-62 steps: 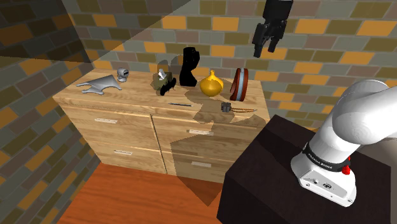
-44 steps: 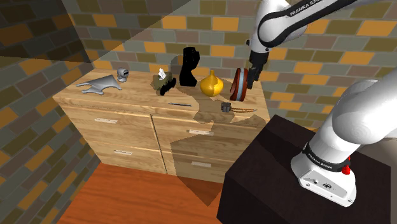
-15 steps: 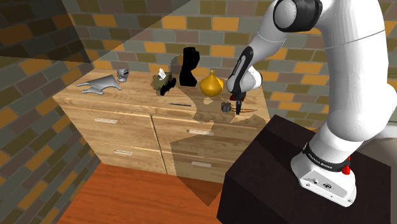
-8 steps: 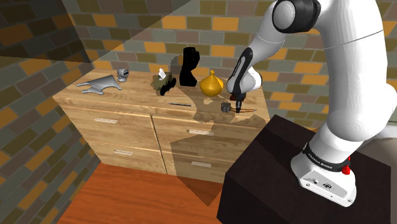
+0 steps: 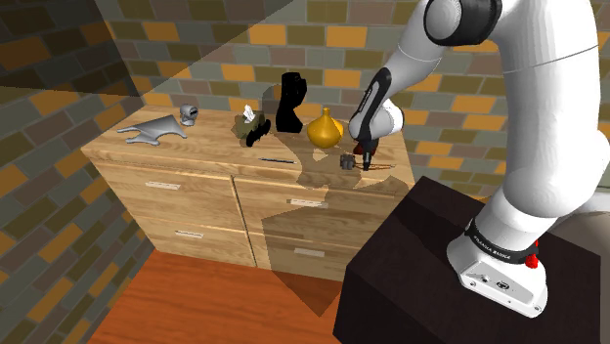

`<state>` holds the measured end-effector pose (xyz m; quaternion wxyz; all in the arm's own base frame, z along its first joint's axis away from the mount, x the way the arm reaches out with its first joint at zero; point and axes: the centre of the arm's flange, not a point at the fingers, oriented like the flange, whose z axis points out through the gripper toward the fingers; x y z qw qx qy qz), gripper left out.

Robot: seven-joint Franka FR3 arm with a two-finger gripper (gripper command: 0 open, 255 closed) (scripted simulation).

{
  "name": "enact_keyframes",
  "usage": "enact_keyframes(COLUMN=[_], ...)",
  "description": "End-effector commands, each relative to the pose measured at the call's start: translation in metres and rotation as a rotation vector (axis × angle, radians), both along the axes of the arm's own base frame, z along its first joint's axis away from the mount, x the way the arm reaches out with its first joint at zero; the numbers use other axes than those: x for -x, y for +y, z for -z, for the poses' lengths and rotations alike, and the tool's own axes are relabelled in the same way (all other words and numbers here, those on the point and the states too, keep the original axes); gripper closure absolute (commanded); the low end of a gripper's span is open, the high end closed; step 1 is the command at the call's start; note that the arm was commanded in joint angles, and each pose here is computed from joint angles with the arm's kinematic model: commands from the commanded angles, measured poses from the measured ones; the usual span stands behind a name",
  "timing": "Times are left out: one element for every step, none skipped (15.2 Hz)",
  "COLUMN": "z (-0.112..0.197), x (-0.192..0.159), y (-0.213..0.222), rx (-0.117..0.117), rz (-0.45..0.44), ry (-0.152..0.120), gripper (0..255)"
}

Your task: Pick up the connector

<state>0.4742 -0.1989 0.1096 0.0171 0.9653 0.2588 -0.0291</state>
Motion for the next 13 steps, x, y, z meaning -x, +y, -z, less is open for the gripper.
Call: enact_keyframes(z=[-0.010, -0.015, -0.020, -0.026, -0.031, -0.036, -0.042, -0.047, -0.052, -0.057, -0.063, -0.063, -0.063], x=[0.000, 0.000, 0.000, 0.000, 0.000, 0.000, 0.000, 0.000, 0.000, 0.000, 0.000, 0.000, 0.000], y=[0.000, 0.000, 0.000, 0.000, 0.000, 0.000, 0.000, 0.000, 0.000, 0.000, 0.000, 0.000, 0.000], rx=[0.000, 0.000, 0.000, 0.000, 0.000, 0.000, 0.000, 0.000, 0.000, 0.000, 0.000, 0.000, 0.000], rz=[0.000, 0.000, 0.000, 0.000, 0.000, 0.000, 0.000, 0.000, 0.000, 0.000, 0.000, 0.000, 0.000], ry=[0.000, 0.000, 0.000, 0.000, 0.000, 0.000, 0.000, 0.000, 0.000, 0.000, 0.000, 0.000, 0.000], gripper=[255, 255, 255, 255, 255, 255, 255, 255, 255, 255, 255, 255, 255])
